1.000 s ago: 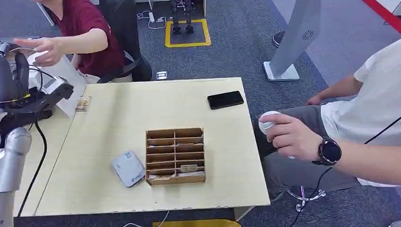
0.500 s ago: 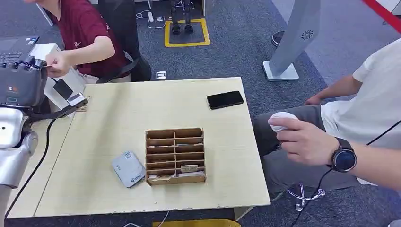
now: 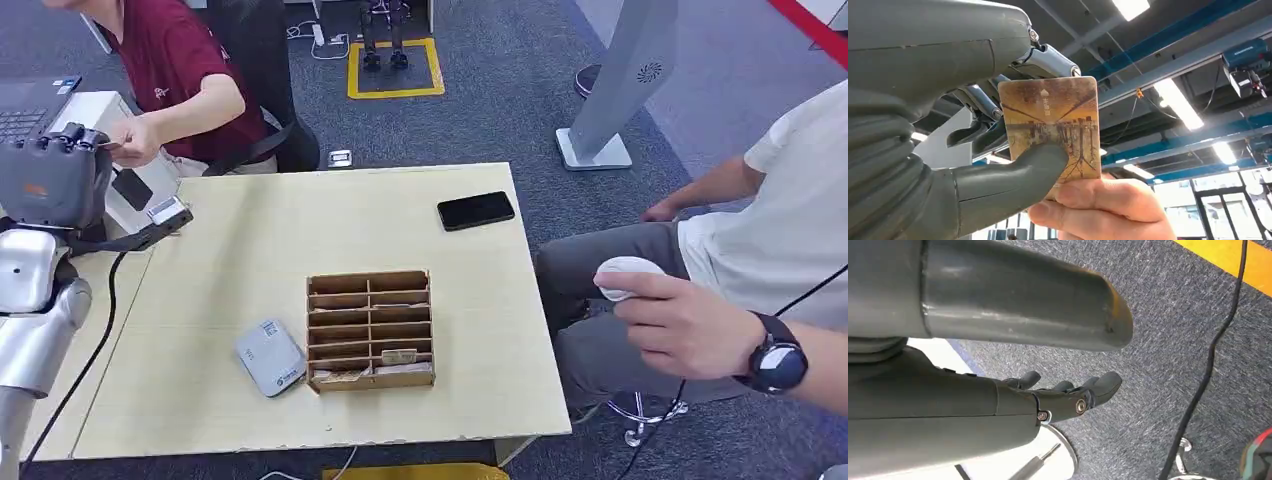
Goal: Pass the card to the sensor for recognition and then transmit it.
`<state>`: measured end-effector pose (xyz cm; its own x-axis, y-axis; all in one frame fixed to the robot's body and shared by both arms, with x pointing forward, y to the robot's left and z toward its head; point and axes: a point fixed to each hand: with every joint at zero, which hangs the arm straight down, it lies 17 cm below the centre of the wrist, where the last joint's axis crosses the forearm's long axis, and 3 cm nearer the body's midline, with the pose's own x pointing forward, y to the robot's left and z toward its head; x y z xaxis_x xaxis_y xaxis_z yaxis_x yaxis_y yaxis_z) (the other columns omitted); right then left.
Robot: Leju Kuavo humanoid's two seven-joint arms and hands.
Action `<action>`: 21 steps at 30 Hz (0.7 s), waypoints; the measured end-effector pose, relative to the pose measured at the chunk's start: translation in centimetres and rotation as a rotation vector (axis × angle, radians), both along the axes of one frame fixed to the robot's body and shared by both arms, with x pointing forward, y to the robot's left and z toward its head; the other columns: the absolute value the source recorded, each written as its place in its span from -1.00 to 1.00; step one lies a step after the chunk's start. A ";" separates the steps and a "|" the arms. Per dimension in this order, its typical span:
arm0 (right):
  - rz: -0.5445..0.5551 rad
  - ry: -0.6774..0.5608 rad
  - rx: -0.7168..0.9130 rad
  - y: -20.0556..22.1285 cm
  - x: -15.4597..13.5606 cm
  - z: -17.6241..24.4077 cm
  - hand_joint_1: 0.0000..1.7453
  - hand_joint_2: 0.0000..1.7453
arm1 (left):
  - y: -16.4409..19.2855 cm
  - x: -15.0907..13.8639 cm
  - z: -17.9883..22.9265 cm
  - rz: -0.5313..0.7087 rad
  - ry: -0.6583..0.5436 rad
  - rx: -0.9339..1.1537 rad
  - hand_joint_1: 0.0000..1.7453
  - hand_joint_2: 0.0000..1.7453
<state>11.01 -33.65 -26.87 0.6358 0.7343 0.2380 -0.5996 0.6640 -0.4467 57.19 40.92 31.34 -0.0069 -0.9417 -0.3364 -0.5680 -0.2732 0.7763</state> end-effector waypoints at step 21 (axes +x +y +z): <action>-0.006 0.016 -0.008 -0.2 -0.6 -0.1 -1.00 -1.00 | 0.6 0.7 -0.6 -0.058 0.143 -0.249 -1.00 1.00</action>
